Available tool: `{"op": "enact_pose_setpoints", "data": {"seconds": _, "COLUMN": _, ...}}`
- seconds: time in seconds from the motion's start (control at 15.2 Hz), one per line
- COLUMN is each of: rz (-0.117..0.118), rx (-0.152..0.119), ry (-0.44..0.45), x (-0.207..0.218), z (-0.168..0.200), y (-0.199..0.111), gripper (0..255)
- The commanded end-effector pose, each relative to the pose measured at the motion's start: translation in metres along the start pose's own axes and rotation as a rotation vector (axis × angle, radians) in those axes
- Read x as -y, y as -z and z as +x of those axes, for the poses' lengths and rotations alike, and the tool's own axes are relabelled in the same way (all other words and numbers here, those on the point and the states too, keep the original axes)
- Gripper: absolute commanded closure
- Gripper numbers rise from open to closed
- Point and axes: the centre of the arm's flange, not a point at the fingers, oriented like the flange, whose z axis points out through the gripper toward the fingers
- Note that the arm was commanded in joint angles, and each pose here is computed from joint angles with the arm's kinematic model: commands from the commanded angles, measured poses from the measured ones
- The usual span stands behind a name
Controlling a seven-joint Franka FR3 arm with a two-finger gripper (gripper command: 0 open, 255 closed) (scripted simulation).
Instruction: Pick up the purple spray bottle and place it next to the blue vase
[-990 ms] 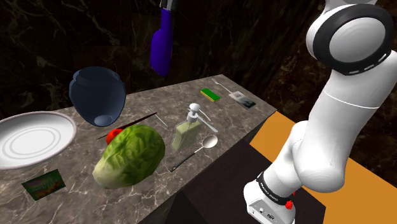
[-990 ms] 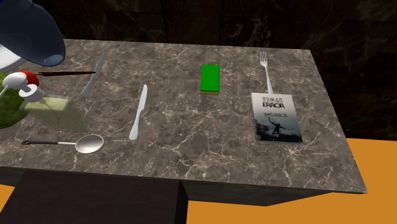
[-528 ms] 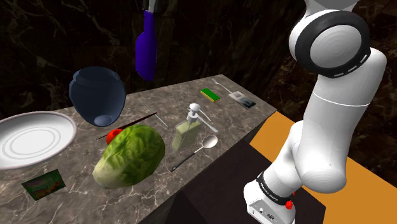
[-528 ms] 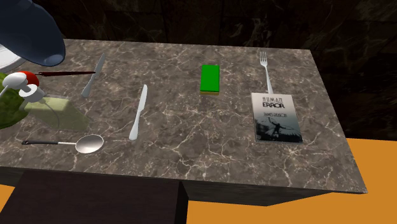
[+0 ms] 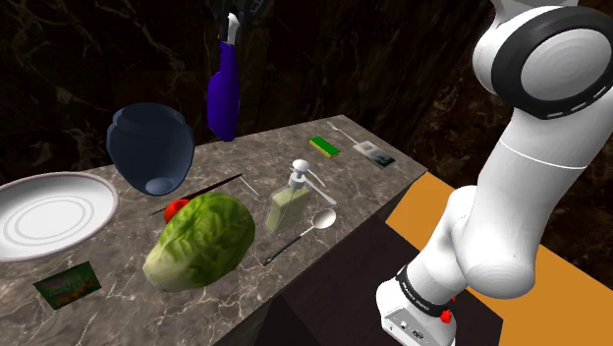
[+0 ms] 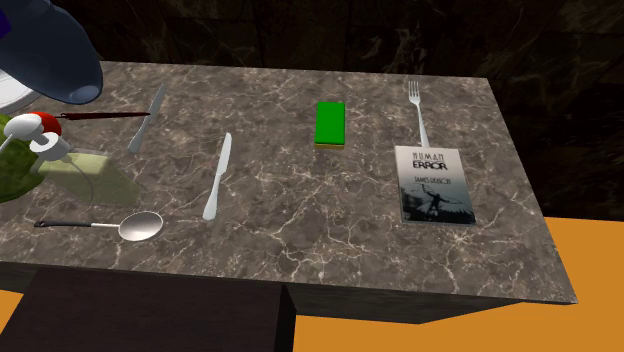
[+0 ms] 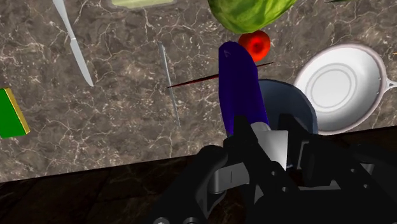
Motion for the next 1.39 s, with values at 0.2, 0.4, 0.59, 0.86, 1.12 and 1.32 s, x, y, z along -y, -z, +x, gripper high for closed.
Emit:
{"op": "enact_pose_setpoints", "data": {"seconds": 0.2, "rz": 0.0, "rx": -0.001, "ry": 0.0, "x": 0.0, "z": 0.0, "y": -0.027, "gripper": 255}}
{"op": "enact_pose_setpoints", "data": {"seconds": 0.4, "rz": 0.0, "rx": -0.001, "ry": 0.0, "x": 0.0, "z": 0.001, "y": -0.043, "gripper": 255}}
{"op": "enact_pose_setpoints", "data": {"seconds": 0.59, "rz": 0.0, "rx": -0.001, "ry": 0.0, "x": 0.0, "z": 0.001, "y": -0.059, "gripper": 255}}
{"op": "enact_pose_setpoints", "data": {"seconds": 0.86, "rz": 0.0, "rx": -0.001, "ry": 0.0, "x": -0.001, "z": 0.002, "y": -0.08, "gripper": 255}}
{"op": "enact_pose_setpoints", "data": {"seconds": 1.12, "rz": 0.0, "rx": -0.001, "ry": 0.0, "x": -0.001, "z": 0.002, "y": -0.101, "gripper": 255}}
{"op": "enact_pose_setpoints", "data": {"seconds": 1.32, "rz": 0.0, "rx": -0.001, "ry": 0.0, "x": -0.002, "z": 0.003, "y": -0.117, "gripper": 255}}
